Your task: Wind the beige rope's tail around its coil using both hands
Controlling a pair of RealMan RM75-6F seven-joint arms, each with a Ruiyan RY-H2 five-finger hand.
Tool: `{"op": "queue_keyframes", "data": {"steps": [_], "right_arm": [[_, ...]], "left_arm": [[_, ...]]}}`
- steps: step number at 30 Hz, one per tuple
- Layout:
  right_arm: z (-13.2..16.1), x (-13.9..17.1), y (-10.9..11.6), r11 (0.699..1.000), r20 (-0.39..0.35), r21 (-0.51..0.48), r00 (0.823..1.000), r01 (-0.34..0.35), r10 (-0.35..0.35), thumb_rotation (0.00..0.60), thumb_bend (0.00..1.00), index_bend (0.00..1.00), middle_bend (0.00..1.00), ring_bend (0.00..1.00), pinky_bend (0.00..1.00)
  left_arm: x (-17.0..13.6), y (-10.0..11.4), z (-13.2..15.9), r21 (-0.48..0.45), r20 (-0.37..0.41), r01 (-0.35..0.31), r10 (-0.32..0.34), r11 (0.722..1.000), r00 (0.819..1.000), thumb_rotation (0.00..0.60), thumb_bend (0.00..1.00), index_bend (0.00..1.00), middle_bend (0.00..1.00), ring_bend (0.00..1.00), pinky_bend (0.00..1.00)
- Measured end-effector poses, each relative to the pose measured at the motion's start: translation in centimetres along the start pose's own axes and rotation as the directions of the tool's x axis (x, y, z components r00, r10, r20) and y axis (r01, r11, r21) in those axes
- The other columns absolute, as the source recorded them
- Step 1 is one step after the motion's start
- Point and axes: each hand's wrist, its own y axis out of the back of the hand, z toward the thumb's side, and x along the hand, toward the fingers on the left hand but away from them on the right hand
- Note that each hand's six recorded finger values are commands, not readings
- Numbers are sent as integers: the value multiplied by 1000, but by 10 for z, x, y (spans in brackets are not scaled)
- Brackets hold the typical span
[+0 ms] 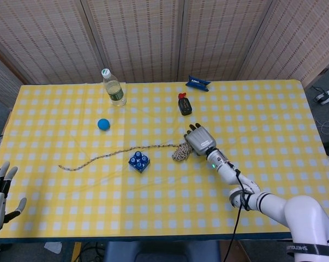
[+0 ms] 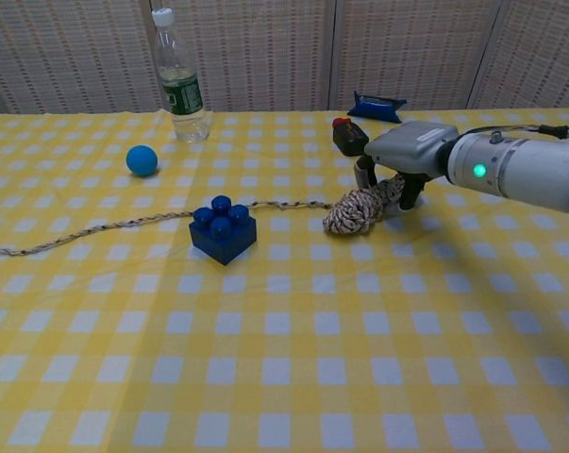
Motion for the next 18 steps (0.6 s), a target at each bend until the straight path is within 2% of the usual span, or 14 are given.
{"op": "queue_keyframes", "data": {"steps": [12, 18], "right_arm": [[3, -5, -7, 1000, 4, -3, 1000, 0, 0, 600, 306, 590, 507, 272, 251], [2, -4, -6, 999, 9, -50, 1000, 13, -13, 600, 385, 692, 600, 389, 378]], "left_arm": [[0, -2, -1, 1, -1, 3, -3, 1000, 1000, 600, 333, 84, 0, 13, 0], [3, 1, -3, 1, 1, -10, 10, 1000, 1000, 600, 333, 84, 0, 13, 0]]}}
